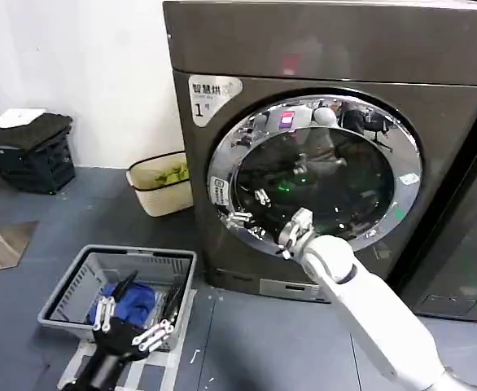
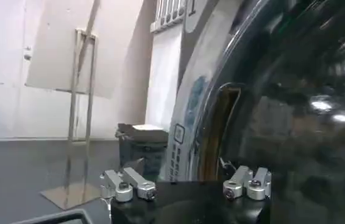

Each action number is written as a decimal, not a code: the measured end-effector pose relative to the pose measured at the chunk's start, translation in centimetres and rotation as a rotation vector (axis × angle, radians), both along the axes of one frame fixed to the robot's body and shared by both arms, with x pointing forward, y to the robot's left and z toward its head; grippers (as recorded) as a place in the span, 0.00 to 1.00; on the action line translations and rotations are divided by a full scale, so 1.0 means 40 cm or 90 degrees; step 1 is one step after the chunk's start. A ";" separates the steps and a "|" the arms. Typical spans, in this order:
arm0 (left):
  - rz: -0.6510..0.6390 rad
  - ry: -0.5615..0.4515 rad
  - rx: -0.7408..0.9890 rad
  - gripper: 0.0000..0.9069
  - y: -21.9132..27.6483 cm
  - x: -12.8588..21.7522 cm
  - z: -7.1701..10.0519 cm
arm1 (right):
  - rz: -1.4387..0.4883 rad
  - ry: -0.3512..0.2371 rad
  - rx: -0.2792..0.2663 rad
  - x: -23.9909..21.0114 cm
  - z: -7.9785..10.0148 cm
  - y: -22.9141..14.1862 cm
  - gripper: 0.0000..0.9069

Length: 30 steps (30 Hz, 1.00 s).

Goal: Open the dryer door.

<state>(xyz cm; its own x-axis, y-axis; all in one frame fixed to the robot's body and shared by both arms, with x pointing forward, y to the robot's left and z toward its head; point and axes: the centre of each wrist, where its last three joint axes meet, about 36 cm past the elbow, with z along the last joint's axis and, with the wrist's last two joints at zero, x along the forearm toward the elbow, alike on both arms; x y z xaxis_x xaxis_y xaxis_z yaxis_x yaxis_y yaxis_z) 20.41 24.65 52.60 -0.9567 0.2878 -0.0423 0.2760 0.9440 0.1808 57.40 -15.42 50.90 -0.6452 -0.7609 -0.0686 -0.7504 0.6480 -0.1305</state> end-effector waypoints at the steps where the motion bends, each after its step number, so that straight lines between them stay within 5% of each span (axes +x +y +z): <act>1: 0.000 0.000 0.000 1.00 0.000 0.000 0.000 | 0.002 0.001 0.000 0.002 -0.001 0.004 1.00; 21: 0.007 -0.012 -0.006 1.00 0.014 0.006 0.006 | 0.158 0.053 0.008 0.027 -0.007 -0.013 1.00; 30: 0.001 -0.037 -0.033 1.00 0.048 0.024 0.029 | 0.255 0.039 0.024 0.022 -0.023 -0.070 1.00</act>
<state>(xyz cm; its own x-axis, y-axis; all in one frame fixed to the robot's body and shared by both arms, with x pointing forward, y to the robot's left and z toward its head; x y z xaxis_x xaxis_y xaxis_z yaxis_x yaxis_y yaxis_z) 21.38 26.57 53.76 -0.9526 0.2827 -0.1123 0.2655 0.9528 0.1471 58.30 -18.23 49.98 -0.3022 -0.9506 -0.0716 -0.9501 0.3065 -0.0588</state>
